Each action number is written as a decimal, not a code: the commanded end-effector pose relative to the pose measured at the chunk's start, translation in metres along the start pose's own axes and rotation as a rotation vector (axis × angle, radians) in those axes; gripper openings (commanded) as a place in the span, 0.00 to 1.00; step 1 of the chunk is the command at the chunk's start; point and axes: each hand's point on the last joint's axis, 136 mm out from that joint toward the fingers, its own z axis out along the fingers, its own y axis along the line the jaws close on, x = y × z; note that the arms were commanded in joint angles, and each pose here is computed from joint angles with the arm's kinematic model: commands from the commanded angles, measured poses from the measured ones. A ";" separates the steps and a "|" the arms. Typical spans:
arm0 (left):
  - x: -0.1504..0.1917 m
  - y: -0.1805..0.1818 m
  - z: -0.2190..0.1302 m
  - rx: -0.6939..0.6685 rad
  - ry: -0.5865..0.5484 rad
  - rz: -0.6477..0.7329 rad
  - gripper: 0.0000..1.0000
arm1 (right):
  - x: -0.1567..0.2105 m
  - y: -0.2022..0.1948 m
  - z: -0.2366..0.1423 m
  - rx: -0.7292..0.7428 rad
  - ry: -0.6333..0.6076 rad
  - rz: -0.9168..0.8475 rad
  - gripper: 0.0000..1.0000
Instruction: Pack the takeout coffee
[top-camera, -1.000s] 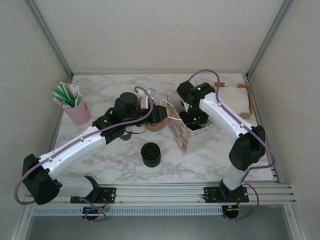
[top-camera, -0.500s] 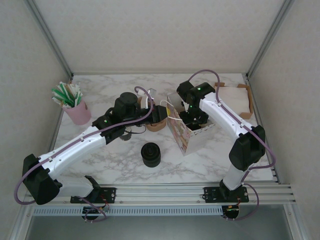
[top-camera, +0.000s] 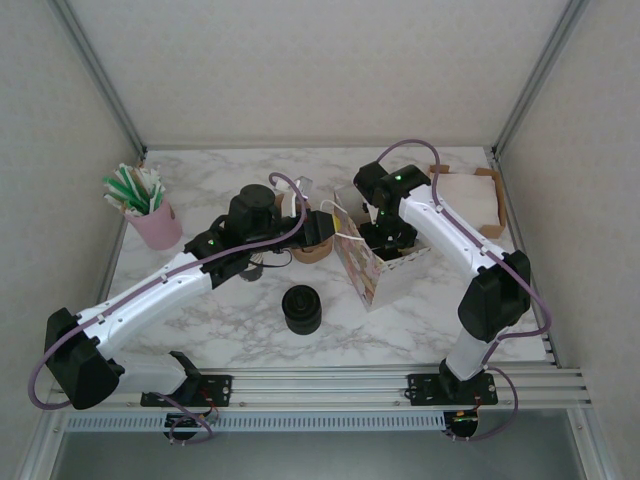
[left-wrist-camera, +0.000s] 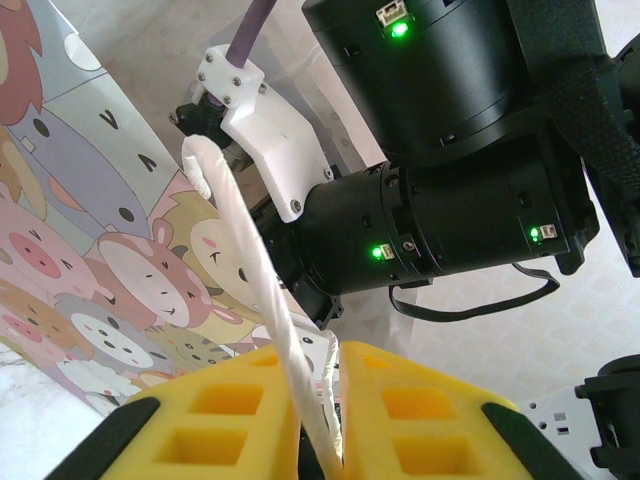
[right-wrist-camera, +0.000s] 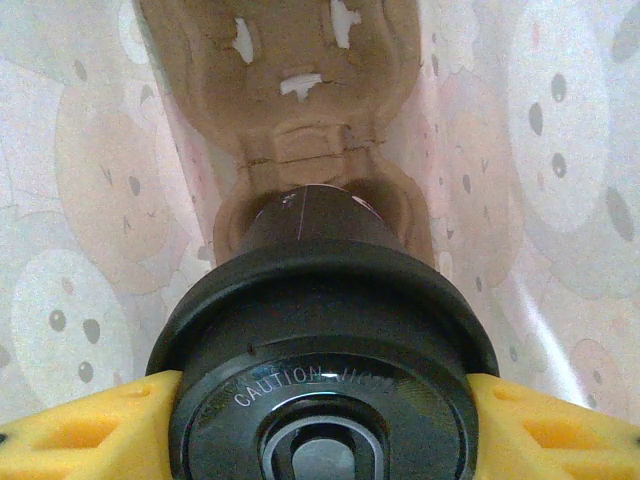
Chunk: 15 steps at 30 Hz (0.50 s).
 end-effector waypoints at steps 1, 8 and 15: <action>-0.004 0.000 -0.005 -0.006 -0.017 0.009 0.18 | 0.003 -0.004 0.002 0.000 0.008 0.008 0.64; -0.004 0.000 -0.005 -0.005 -0.018 0.011 0.18 | 0.001 -0.005 0.007 -0.002 0.008 0.009 0.64; -0.004 0.000 -0.005 -0.006 -0.018 0.011 0.18 | -0.004 -0.005 0.012 -0.003 -0.009 0.006 0.64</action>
